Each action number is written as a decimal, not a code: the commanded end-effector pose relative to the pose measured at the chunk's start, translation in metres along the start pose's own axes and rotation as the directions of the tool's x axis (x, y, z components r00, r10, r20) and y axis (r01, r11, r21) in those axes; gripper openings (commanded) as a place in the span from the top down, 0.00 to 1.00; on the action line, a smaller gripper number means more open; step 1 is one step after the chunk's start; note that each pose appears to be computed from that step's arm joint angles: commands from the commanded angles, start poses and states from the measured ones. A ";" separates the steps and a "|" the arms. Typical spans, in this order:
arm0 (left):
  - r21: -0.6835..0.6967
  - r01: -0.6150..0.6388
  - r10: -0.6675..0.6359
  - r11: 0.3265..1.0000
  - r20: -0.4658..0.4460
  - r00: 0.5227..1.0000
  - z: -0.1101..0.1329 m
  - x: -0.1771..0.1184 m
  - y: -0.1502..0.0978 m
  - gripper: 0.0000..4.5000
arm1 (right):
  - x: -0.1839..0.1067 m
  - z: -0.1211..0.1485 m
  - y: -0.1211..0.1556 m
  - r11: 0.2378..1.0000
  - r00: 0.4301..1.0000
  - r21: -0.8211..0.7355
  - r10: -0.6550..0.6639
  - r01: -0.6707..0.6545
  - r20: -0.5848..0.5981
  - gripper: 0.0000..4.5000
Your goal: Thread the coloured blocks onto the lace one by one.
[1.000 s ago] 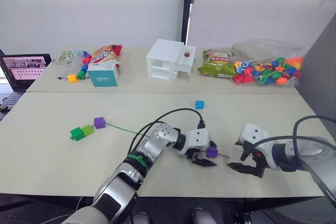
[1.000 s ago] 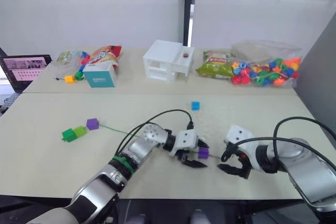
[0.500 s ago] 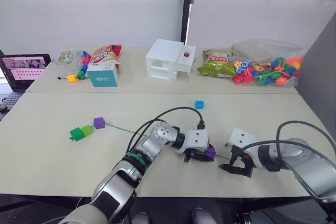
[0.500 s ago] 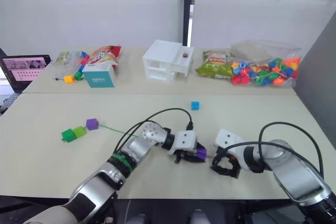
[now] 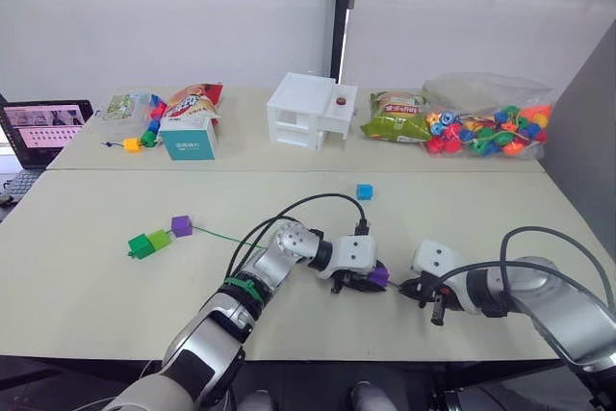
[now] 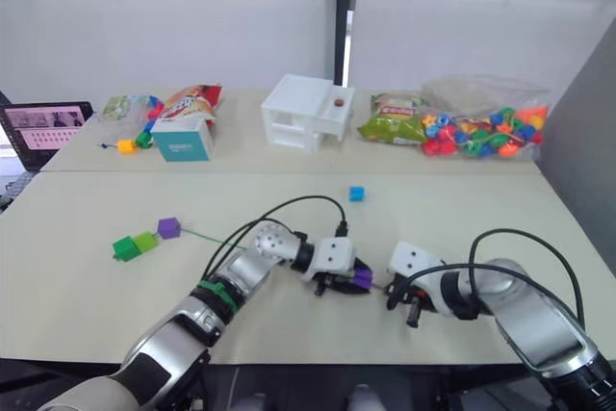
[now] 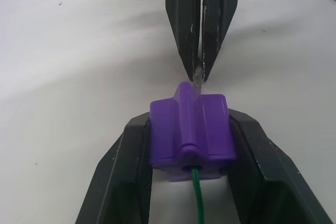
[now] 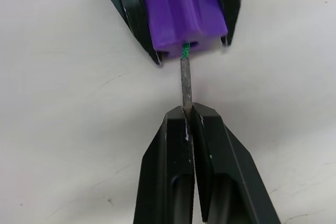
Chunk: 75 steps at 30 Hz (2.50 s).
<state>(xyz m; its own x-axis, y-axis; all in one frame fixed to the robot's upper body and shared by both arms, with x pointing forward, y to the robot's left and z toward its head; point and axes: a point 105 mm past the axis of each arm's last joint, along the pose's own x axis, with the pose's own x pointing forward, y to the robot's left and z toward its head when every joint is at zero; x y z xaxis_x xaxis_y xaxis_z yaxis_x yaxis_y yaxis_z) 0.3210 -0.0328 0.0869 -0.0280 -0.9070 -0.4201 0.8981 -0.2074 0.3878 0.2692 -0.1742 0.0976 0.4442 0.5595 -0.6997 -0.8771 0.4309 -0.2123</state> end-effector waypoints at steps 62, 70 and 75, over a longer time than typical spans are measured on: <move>-0.170 -0.162 0.182 0.972 0.106 0.978 -0.010 -0.066 -0.009 0.01 | 0.020 0.056 0.009 0.979 0.983 -0.152 0.154 -0.137 0.103 1.00; -0.160 -0.060 0.084 0.985 0.147 0.986 -0.001 -0.030 -0.018 0.29 | 0.025 0.050 0.018 0.974 0.979 -0.146 0.188 -0.175 0.073 1.00; -0.170 -0.074 0.097 0.983 0.129 0.987 -0.006 -0.031 -0.016 0.56 | 0.024 0.048 0.016 0.977 0.982 -0.136 0.175 -0.164 0.070 1.00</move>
<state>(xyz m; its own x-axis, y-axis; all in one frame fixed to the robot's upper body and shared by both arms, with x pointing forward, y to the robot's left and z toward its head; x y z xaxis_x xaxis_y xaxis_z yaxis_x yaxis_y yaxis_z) 0.3077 0.0013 0.0815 -0.0061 -0.9597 -0.2809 0.9691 -0.0749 0.2348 0.2752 -0.1213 0.1022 0.2843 0.6651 -0.6906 -0.9569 0.2417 -0.1612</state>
